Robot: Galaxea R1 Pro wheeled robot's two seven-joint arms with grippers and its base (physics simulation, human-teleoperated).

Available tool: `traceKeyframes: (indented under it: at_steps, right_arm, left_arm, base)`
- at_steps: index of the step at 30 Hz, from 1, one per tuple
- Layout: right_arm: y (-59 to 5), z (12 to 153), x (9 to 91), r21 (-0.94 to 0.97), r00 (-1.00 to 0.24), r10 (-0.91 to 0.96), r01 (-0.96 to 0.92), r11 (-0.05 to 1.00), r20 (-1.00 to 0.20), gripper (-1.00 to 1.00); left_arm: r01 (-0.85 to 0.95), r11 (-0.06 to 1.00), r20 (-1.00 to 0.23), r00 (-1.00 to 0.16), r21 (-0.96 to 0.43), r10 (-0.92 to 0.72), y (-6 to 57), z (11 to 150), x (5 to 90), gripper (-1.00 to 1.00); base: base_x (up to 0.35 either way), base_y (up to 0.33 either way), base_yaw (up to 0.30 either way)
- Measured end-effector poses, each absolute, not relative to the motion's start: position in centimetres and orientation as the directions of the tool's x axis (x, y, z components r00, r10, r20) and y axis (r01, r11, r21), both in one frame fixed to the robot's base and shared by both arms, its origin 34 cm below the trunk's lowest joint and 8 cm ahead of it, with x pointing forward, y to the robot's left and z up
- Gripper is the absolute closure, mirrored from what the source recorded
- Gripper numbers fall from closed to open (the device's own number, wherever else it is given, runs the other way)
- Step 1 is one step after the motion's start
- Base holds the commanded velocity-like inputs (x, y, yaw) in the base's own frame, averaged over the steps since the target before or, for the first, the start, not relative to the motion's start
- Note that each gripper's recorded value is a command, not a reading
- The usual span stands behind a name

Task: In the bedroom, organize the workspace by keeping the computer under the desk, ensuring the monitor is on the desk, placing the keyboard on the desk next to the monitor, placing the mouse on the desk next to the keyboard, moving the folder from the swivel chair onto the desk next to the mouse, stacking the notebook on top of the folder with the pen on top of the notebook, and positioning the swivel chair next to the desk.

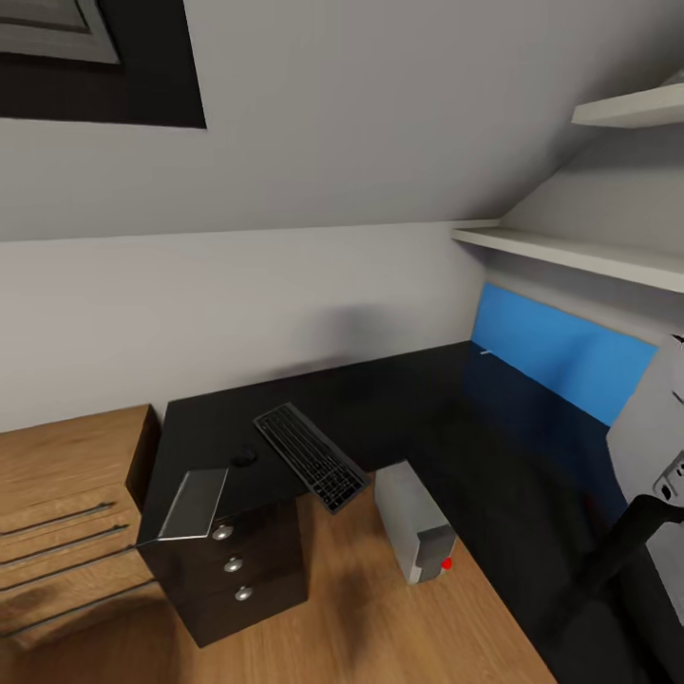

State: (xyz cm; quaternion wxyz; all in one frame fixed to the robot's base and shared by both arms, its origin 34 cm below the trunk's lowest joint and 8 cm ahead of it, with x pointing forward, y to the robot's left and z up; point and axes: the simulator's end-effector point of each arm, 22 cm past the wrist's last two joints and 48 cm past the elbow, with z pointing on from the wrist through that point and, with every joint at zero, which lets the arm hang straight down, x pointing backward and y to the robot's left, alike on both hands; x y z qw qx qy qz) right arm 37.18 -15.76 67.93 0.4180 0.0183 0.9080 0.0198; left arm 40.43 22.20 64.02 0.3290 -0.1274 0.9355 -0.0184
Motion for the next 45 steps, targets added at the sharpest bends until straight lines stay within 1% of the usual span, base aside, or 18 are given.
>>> traceKeyframes:
  at_steps: [11, 25, 32, 35, 40, 45]
  right_arm:
    - [-15.8, 67.9, 37.2, 0.051, -0.649, 0.050, 0.017, 0.999, -0.759, -1.00]
    - [-15.9, 67.9, 37.2, 0.051, -0.651, 0.055, 0.026, 0.998, -0.757, -1.00]
    - [-17.4, 67.7, 37.4, 0.058, -0.652, 0.113, 0.106, 0.993, -0.749, -1.00]
    - [-17.6, 68.5, 38.8, 0.076, -0.625, 0.142, 0.131, 0.988, -0.768, -1.00]
    - [-17.4, 71.7, 43.5, 0.101, -0.542, 0.175, 0.164, 0.981, -0.822, -1.00]
    - [-17.3, 75.5, 48.3, 0.065, -0.496, 0.139, 0.165, 0.984, -0.857, -1.00]
  left_arm:
    - [-0.227, 0.967, -0.610, -0.752, -0.118, -0.251, 22.2, 64.0, 40.4, -1.00]
    - [-0.226, 0.967, -0.610, -0.752, -0.118, -0.251, 22.2, 64.0, 40.4, -1.00]
    - [-0.226, 0.967, -0.610, -0.752, -0.118, -0.250, 22.2, 64.0, 40.4, -1.00]
    - [-0.225, 0.967, -0.610, -0.752, -0.118, -0.250, 22.2, 64.0, 40.4, -1.00]
    - [-0.226, 0.967, -0.610, -0.752, -0.118, -0.251, 22.2, 64.0, 40.4, -1.00]
    - [-0.226, 0.967, -0.610, -0.752, -0.118, -0.251, 22.2, 64.0, 40.4, -1.00]
  base:
    - [0.008, 0.016, -0.190]
    - [0.000, 0.000, -0.009]
    - [0.000, 0.000, 0.000]
    - [0.000, 0.000, 0.000]
    - [0.000, 0.000, 0.000]
    - [0.000, 0.000, 0.000]
